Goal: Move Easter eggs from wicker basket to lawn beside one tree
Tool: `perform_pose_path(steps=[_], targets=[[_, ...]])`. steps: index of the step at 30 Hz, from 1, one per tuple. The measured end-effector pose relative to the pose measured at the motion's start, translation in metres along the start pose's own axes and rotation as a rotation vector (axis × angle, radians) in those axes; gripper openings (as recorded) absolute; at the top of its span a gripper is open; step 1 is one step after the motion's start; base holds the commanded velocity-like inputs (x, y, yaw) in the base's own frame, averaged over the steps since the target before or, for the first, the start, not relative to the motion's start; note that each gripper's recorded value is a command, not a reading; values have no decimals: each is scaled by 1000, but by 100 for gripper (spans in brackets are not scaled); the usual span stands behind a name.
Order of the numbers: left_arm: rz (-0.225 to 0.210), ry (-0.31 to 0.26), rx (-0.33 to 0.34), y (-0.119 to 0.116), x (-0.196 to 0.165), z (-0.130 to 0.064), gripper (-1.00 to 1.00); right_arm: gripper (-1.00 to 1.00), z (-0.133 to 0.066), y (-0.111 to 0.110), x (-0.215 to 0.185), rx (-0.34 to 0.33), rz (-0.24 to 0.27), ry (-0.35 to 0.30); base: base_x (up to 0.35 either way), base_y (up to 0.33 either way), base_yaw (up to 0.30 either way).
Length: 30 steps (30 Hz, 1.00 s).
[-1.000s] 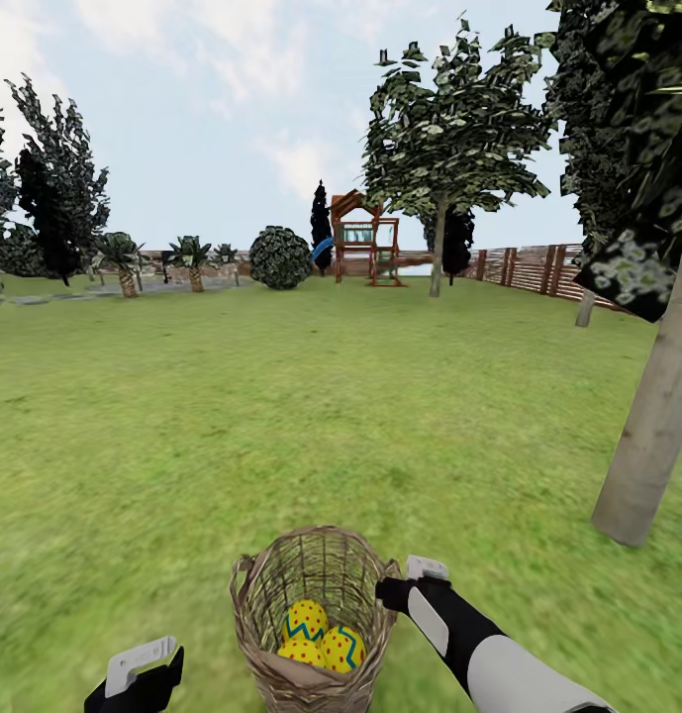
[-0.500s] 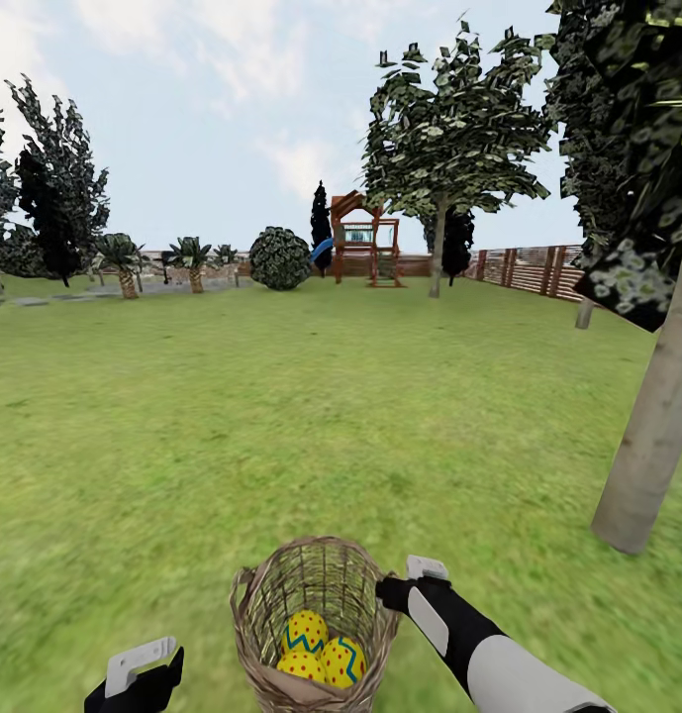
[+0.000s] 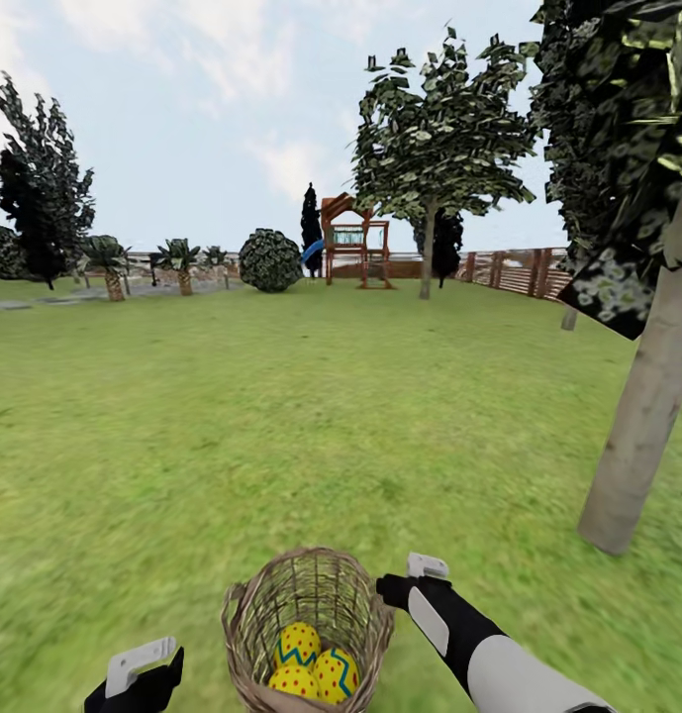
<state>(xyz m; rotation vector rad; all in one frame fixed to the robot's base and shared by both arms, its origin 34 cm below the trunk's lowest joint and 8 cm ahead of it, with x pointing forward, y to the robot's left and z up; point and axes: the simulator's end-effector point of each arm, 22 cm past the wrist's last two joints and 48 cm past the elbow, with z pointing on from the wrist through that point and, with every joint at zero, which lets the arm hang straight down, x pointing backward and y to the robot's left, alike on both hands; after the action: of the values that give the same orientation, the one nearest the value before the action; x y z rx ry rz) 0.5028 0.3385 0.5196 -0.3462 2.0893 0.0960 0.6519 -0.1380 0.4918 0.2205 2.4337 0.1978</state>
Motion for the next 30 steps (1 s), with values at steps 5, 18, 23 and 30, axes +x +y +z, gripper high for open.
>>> perform_pose_path(steps=[5, 18, 23, 30], targets=[[1, -3, 0, -2, -11, -4, 100, 100, -8, 2, -10, 0, 0, -5, 0, 0, -227], [-1, -12, 2, -6, -41, -15, 100, 100, -28, 9, -35, -1, 1, -15, 0, 0, -236], [-2, -15, 3, -7, -52, -19, 100, 100, -36, 11, -45, -2, 1, -19, 0, 0, -237], [-2, -21, 4, -9, -68, -25, 100, 100, -48, 15, -59, -3, 1, -27, 0, 0, -231]])
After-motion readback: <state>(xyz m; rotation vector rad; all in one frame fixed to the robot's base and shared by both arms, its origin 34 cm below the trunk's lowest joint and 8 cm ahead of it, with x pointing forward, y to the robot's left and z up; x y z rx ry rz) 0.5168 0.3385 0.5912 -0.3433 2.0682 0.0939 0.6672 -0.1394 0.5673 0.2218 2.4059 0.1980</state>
